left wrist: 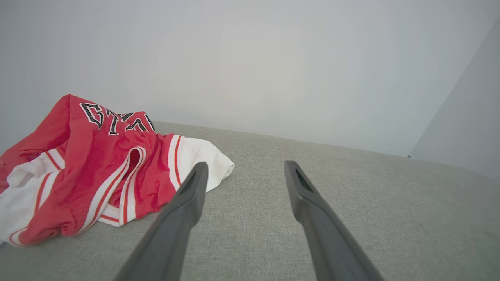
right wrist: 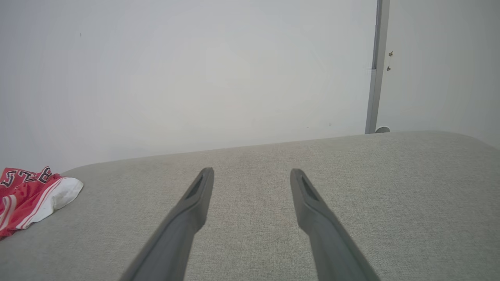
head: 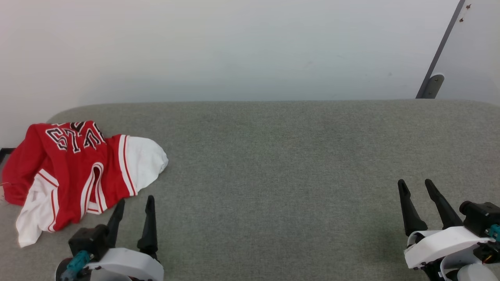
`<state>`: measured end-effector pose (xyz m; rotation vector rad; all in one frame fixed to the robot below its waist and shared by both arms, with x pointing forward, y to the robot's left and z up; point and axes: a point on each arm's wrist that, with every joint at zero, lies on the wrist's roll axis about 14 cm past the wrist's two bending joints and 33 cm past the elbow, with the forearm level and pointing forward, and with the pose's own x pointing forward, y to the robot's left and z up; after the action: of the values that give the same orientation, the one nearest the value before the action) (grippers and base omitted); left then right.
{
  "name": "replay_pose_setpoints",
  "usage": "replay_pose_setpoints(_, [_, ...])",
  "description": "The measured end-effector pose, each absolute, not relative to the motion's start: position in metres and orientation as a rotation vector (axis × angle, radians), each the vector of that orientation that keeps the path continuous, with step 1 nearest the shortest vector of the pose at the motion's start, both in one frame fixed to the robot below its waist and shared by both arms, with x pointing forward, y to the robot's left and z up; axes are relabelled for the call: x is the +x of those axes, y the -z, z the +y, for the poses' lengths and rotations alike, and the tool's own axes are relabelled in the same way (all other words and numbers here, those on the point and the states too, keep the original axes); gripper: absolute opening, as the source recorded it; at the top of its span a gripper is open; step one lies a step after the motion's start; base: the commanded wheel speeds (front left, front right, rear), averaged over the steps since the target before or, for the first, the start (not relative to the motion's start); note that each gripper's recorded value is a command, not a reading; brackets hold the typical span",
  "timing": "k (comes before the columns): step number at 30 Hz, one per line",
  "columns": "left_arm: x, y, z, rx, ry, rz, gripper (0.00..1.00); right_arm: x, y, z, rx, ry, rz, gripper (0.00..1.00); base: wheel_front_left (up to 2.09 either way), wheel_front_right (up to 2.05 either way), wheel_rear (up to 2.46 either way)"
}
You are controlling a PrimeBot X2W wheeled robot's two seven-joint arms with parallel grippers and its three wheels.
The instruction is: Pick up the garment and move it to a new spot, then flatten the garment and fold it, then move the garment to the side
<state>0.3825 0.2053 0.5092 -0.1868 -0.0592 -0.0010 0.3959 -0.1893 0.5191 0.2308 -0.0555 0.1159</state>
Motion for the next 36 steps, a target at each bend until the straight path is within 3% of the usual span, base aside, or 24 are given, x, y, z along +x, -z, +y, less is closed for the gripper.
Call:
replay_pose_setpoints(16, [0.3838, -0.5152, 0.2027, -0.076, 0.026, -0.091, 1.00, 0.3947, -0.5239, -0.1895, 0.126, -0.131, -0.082, 1.00, 0.00, 0.00, 0.00])
replay_pose_setpoints(36, [0.3828, -0.5112, 0.2063, -0.095, 0.014, -0.083, 1.00, 0.3948, -0.5248, -0.1880, 0.115, -0.132, -0.086, 1.00, 0.00, 0.00, 0.00])
